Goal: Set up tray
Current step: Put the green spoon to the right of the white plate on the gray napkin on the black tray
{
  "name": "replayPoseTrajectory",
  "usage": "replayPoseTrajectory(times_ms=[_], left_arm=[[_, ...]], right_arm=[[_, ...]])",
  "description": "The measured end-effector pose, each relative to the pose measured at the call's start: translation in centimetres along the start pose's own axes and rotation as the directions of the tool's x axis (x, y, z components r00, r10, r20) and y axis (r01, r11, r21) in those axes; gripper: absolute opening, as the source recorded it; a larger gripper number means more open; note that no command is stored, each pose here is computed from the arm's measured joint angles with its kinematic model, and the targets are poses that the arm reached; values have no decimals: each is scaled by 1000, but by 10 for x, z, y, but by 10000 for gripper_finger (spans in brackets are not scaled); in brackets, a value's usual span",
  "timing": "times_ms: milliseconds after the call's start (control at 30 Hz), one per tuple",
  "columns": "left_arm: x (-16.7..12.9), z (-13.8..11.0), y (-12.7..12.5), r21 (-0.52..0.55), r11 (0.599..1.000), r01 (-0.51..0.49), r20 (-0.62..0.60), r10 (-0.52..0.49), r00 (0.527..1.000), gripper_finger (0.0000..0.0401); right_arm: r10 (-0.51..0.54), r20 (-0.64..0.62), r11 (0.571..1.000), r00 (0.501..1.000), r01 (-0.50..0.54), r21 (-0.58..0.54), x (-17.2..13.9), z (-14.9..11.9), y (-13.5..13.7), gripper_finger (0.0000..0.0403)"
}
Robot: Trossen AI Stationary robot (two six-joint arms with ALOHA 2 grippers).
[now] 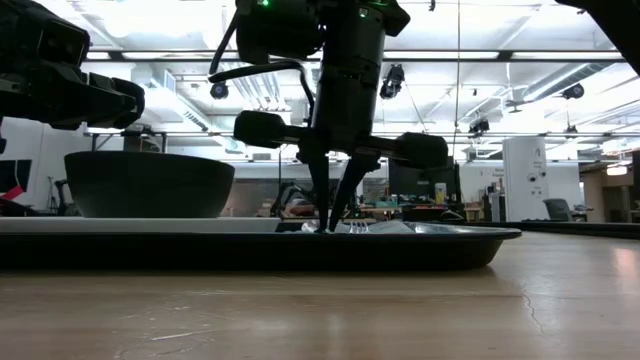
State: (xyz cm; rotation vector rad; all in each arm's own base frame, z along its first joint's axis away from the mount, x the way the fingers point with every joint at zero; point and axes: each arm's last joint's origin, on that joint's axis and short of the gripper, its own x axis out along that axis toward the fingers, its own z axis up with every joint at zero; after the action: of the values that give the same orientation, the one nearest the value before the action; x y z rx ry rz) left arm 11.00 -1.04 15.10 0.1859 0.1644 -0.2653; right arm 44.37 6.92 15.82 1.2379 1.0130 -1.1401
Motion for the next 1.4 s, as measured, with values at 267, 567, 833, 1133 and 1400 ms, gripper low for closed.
replayPoseTrajectory(times_ms=[267,567,833,1133,1400], left_arm=[[0,0,0,0,1000,0,0,0,1000,22],[0,0,0,0,1000,0,0,0,1000,22],[0,0,0,0,1000,0,0,0,1000,22],[0,0,0,0,1000,0,0,0,1000,22],[0,0,0,0,1000,0,0,0,1000,22]], right_arm=[[4,-5,1000,1000,-4,-22,-2,0,0,20],[7,-13,999,1000,-7,-51,-2,0,0,76],[1,-16,996,1000,-2,-87,2,0,1,106],[-17,-20,995,1000,15,-97,12,-2,1,77],[-17,-32,997,999,15,-74,10,-2,0,48]])
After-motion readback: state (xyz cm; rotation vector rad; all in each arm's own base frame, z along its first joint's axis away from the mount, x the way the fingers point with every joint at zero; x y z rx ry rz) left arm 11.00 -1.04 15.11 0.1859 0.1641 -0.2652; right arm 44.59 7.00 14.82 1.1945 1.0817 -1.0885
